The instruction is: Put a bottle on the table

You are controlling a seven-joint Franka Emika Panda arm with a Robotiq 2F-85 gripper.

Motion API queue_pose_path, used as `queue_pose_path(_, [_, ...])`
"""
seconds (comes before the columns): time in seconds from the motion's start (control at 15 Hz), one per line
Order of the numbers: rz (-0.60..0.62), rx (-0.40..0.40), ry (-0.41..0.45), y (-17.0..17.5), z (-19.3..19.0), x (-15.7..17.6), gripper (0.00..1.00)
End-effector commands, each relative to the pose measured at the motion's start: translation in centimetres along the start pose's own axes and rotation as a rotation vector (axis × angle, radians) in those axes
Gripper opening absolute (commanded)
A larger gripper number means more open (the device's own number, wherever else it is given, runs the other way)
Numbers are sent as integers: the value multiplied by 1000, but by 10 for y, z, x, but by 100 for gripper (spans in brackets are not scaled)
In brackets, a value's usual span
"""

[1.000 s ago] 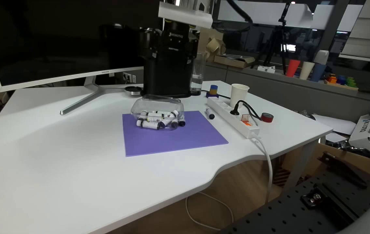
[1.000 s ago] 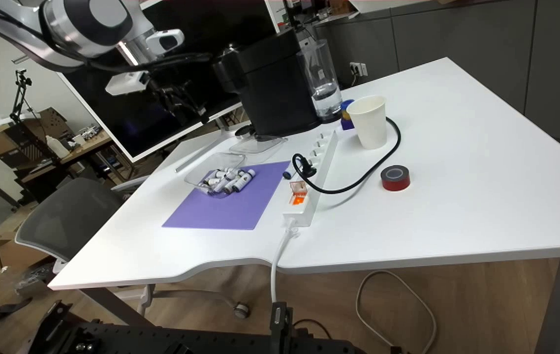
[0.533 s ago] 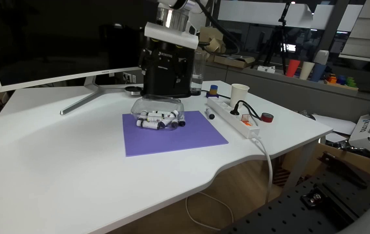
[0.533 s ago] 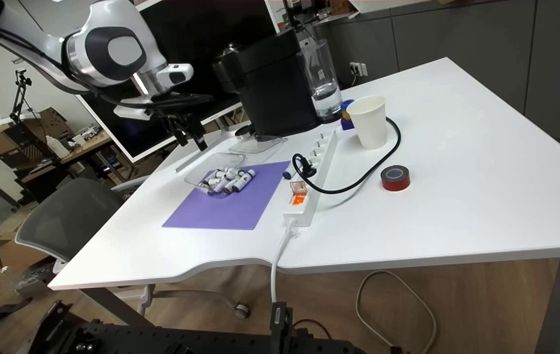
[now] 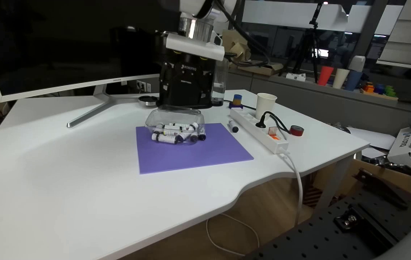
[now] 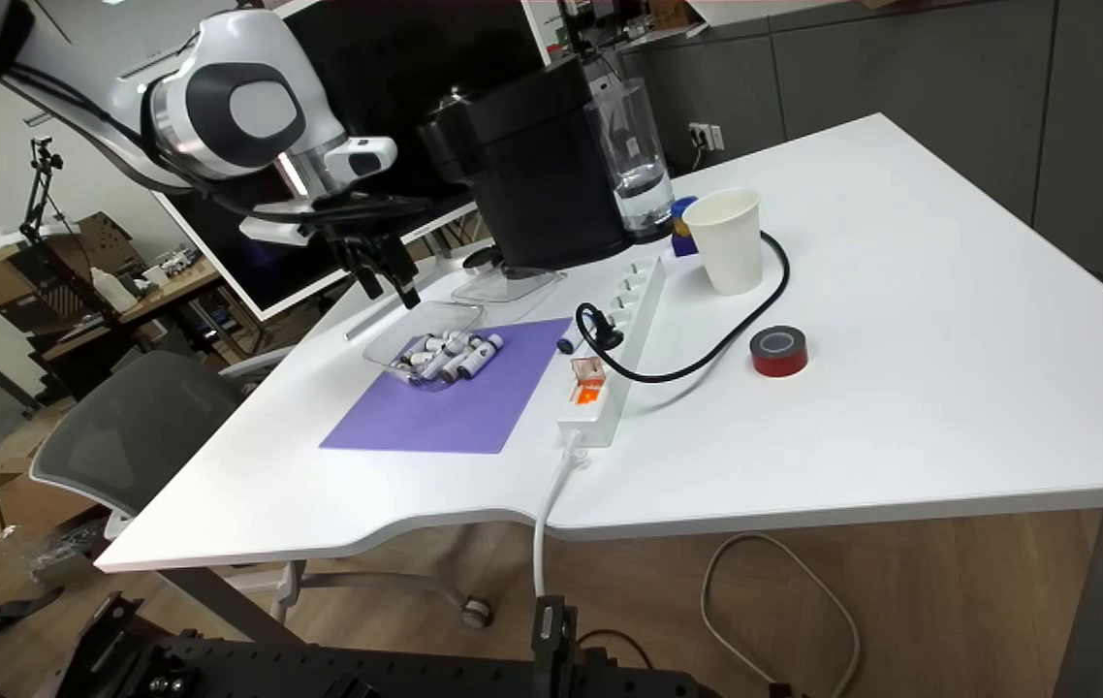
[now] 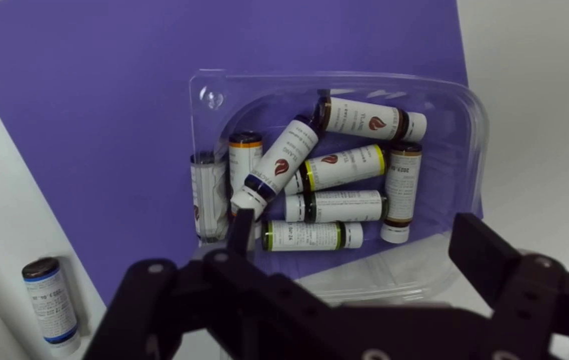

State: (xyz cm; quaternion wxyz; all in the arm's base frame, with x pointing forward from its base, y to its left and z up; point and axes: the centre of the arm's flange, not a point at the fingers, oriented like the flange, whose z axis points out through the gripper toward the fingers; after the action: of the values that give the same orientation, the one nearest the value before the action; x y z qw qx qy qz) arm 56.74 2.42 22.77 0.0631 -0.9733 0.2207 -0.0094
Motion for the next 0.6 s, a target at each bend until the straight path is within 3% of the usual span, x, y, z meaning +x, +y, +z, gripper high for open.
queue_pose_path(0.0, [26,-11,-6,9,16,11,100])
queue_pose_path(0.53, [-14,-17,4,1,41,16,100])
